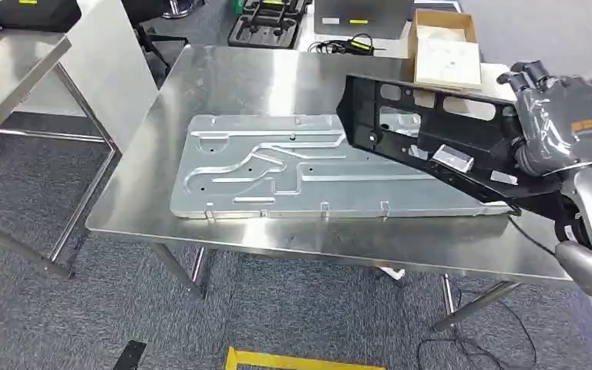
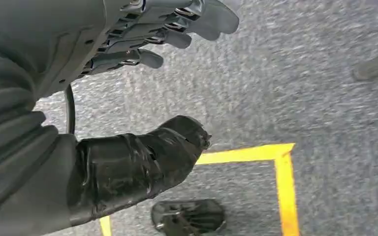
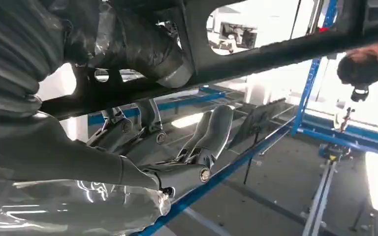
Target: Take the parts from the cabinet and place them on the table.
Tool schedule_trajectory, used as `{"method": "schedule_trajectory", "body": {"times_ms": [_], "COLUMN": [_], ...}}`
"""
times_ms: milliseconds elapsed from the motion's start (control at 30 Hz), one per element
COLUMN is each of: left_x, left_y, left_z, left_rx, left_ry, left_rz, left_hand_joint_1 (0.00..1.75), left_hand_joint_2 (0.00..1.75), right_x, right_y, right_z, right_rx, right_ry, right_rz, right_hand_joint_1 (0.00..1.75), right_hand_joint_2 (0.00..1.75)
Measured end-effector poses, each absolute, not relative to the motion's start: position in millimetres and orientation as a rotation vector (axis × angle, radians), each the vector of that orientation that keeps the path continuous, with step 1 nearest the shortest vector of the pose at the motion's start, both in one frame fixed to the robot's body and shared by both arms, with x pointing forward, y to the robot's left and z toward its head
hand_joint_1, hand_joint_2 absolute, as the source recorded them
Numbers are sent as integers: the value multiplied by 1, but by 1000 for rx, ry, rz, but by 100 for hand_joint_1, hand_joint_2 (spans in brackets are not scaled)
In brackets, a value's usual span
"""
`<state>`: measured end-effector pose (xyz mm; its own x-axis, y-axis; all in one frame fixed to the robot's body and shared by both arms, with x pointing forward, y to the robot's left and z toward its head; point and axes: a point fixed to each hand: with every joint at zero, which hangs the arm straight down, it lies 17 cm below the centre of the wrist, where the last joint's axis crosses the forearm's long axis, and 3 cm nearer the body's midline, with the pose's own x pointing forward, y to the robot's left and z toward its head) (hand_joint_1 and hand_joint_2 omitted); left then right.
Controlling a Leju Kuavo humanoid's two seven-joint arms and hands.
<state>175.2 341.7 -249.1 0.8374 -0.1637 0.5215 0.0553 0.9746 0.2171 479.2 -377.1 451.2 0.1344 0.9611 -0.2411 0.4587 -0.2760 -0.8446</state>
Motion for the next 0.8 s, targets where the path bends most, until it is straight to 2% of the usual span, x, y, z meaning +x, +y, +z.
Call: {"method": "schedule_trajectory", "body": {"times_ms": [800], "left_x": [178], "left_y": [341], "left_z": [-248], "left_rx": [188], "left_ry": [-569], "left_rz": [-112], "left_hand_joint_1": [0], "left_hand_joint_2": [175], "right_x": [478], "right_y": [-402], "right_z": [410], "right_rx": [-1731], "right_ry": [-1315], "right_rz": [1056], "right_hand_joint_1": [175], "right_hand_joint_2": [175]}}
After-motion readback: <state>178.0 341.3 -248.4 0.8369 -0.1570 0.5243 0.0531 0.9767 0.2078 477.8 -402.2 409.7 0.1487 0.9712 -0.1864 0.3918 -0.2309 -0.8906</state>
